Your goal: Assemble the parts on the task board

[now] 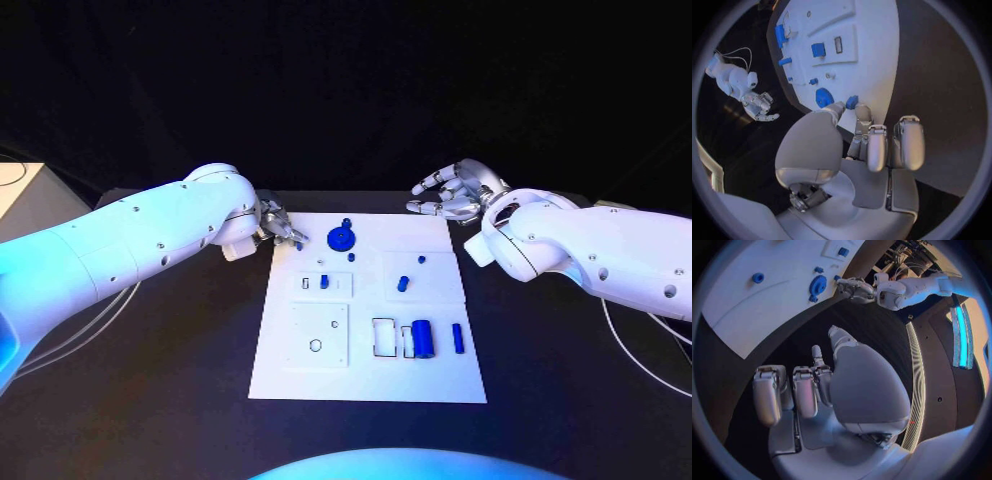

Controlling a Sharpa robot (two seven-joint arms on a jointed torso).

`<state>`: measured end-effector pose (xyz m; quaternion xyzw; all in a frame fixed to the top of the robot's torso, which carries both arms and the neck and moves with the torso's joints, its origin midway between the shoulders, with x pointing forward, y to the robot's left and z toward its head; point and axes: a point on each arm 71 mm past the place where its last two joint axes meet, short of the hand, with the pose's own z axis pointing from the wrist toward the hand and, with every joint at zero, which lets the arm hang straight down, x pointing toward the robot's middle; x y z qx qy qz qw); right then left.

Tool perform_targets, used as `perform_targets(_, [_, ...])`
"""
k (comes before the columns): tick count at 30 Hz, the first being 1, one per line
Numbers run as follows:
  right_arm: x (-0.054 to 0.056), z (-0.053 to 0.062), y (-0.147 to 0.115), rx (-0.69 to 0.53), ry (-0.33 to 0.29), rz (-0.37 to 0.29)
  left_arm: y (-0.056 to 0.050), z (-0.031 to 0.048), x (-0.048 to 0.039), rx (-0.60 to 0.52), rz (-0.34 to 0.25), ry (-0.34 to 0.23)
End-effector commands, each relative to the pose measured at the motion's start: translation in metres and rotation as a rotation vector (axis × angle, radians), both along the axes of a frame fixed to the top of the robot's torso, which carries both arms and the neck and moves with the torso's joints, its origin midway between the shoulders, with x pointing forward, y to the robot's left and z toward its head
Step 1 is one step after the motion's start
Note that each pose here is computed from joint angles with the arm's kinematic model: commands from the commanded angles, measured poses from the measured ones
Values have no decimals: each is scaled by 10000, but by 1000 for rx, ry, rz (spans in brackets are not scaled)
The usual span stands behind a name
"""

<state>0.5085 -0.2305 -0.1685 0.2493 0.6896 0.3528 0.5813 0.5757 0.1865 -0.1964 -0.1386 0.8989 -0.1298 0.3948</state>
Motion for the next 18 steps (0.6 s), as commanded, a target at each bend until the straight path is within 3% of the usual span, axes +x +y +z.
perform_targets(1, [-2, 3, 19, -6, -7, 18, -29, 0, -3, -16, -17, 8])
perform_targets(18, [9, 0, 8, -8, -7, 15, -40, 21, -73, -137, 11, 15])
